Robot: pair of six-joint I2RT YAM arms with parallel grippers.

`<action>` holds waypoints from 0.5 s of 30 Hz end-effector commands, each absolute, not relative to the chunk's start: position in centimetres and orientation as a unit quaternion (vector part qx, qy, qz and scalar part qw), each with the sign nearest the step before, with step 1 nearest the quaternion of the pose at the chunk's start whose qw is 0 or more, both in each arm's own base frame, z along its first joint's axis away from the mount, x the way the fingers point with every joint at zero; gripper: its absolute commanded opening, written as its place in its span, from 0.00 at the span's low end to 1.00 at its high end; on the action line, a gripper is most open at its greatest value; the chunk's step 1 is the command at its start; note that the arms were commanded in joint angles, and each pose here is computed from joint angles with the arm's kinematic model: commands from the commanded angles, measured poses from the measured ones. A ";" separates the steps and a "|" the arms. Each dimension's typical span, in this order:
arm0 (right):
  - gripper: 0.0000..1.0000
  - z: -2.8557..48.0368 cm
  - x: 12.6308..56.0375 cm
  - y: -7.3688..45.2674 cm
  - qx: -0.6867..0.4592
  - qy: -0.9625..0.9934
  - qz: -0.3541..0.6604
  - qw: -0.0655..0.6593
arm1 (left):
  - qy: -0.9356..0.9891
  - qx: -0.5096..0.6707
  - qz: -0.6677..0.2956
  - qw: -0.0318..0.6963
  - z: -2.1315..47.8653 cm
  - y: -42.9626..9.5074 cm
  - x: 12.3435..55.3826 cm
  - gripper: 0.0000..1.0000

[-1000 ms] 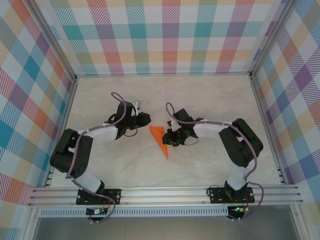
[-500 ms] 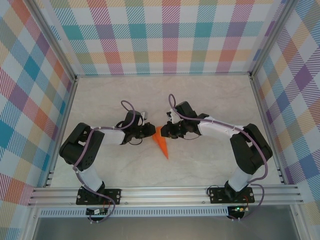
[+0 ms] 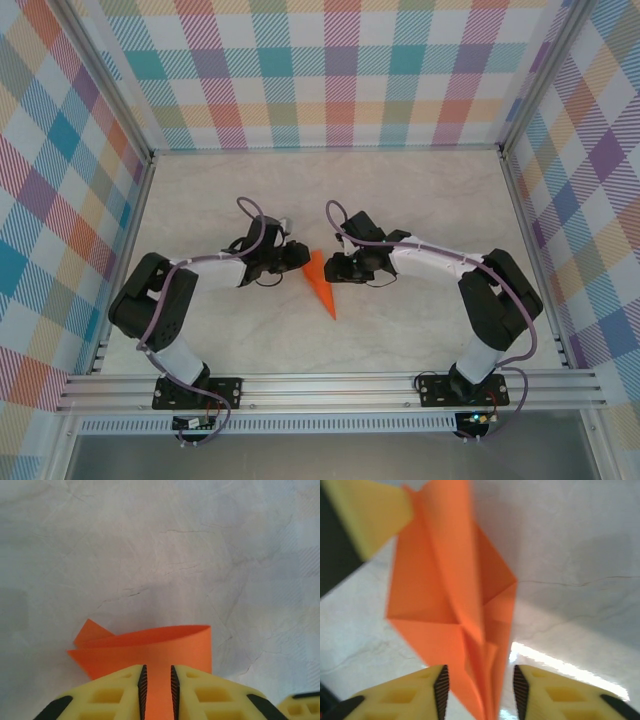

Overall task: Fold a paper plane with a square sheet of paper (pick it up from the middle)
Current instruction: Move a paper plane to the center of the table.

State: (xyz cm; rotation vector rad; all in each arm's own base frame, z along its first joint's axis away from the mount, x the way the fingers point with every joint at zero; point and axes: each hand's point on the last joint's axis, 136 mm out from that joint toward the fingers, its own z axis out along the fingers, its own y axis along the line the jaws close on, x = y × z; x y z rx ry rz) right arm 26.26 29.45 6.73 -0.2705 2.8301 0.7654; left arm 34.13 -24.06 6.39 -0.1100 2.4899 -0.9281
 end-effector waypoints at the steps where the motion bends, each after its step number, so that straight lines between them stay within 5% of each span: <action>1: 0.49 8.0 27.6 28.3 -0.076 0.961 0.229 0.136 | 0.915 -0.053 -0.316 0.247 8.0 -23.3 33.6 0.28; 9: 0.66 8.4 28.4 27.0 -0.040 0.961 0.211 0.173 | 0.921 -0.099 -0.304 0.224 7.9 -22.0 30.0 0.47; 15: 0.72 8.1 28.4 27.4 -0.039 0.961 0.216 0.165 | 0.919 -0.096 -0.330 0.190 7.1 -23.7 27.7 0.51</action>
